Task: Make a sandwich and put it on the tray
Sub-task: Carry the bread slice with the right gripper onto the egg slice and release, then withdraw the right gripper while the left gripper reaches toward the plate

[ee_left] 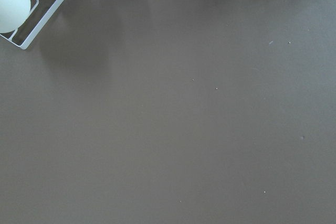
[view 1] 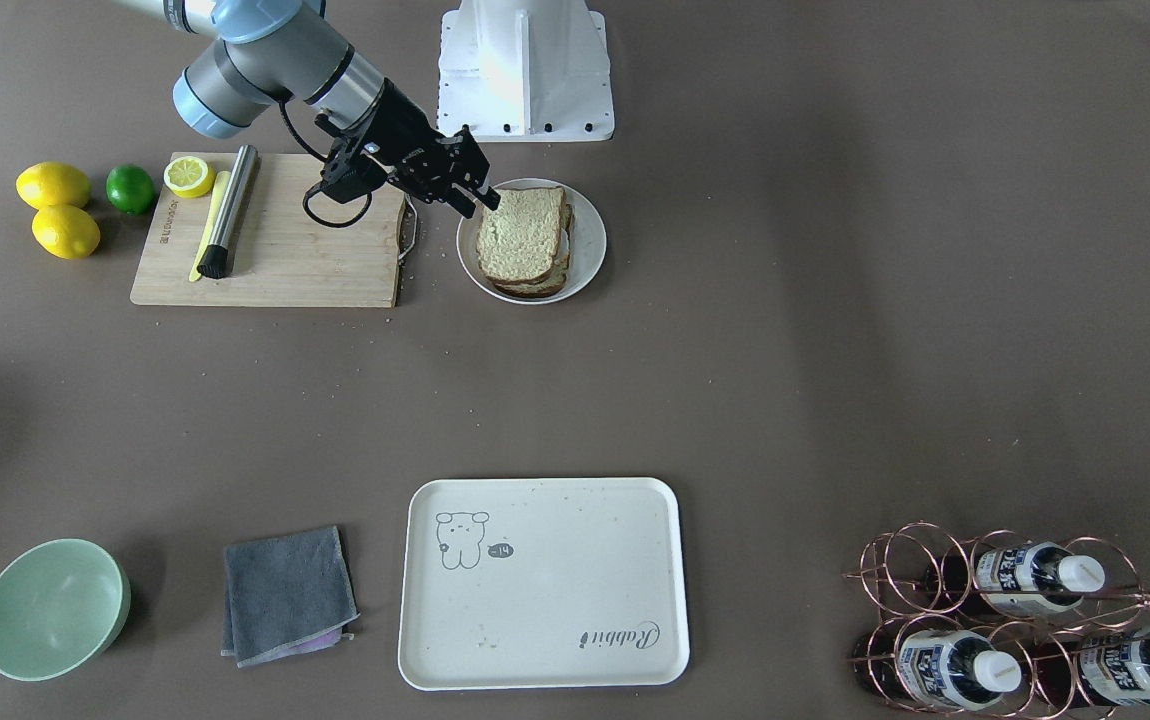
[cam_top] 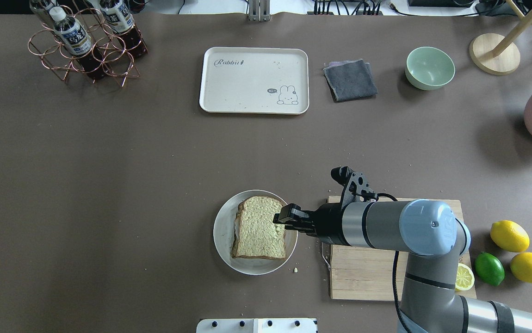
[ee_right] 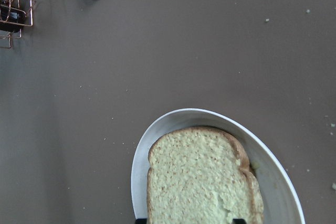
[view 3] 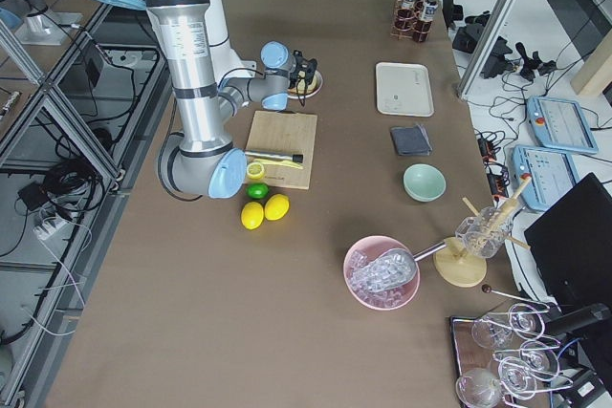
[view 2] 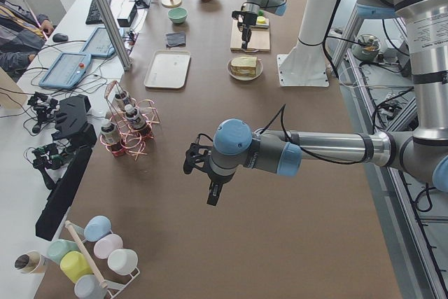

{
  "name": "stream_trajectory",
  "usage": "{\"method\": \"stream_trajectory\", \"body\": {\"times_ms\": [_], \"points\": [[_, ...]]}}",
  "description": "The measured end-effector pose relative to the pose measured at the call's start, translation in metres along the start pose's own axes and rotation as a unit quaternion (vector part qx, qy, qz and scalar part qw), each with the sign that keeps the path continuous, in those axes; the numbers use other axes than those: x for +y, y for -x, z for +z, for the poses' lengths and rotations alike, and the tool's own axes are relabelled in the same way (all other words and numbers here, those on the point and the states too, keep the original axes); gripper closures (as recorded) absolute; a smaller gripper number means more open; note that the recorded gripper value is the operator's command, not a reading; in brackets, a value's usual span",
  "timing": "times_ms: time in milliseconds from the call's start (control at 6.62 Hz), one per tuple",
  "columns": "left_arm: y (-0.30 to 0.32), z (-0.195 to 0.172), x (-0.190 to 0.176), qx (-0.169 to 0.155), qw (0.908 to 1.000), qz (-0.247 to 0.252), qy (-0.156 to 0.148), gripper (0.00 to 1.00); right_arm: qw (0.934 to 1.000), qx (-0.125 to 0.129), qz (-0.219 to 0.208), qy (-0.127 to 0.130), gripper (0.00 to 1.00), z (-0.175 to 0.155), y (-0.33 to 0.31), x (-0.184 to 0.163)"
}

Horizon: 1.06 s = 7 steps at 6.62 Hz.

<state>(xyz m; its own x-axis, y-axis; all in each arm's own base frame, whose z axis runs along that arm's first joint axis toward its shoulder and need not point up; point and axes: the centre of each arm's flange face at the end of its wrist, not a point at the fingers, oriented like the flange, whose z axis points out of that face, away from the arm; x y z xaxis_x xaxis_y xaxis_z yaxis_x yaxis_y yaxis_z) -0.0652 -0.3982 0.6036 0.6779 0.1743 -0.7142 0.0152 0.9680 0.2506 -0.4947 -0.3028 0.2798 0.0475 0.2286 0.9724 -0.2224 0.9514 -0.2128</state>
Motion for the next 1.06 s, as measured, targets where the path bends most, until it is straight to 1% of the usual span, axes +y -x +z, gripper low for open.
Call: {"method": "stream_trajectory", "body": {"times_ms": [151, 302, 453, 604, 755, 906, 1058], "points": [[-0.020, 0.010, -0.010, 0.010, 0.9999, -0.012, 0.003, 0.02, 1.0000, -0.001, 0.001, -0.010, 0.00, -0.005, 0.001, -0.012], [-0.055, 0.025, -0.024, 0.030, 0.9990, -0.032, 0.002, 0.02, 0.9998, 0.003, 0.003, -0.017, 0.00, -0.015, -0.001, -0.031], [-0.101, 0.043, -0.039, 0.057, 0.9968, -0.057, -0.001, 0.02, 0.9997, 0.013, 0.007, -0.019, 0.00, -0.033, -0.008, -0.060], [-0.153, 0.059, -0.053, 0.087, 0.9930, -0.081, 0.002, 0.02, 0.9995, 0.028, 0.011, -0.013, 0.00, -0.057, -0.015, -0.095], [-0.205, 0.069, -0.066, 0.111, 0.9888, -0.099, 0.008, 0.02, 0.9987, 0.051, 0.005, -0.001, 0.00, -0.091, -0.027, -0.138], [-0.254, 0.079, -0.072, 0.128, 0.9858, -0.108, 0.020, 0.02, 0.9971, 0.074, -0.011, 0.013, 0.00, -0.135, -0.051, -0.177], [-0.299, 0.092, -0.071, 0.138, 0.9834, -0.112, 0.034, 0.02, 0.9951, 0.090, -0.033, 0.025, 0.00, -0.182, -0.082, -0.208]]}}
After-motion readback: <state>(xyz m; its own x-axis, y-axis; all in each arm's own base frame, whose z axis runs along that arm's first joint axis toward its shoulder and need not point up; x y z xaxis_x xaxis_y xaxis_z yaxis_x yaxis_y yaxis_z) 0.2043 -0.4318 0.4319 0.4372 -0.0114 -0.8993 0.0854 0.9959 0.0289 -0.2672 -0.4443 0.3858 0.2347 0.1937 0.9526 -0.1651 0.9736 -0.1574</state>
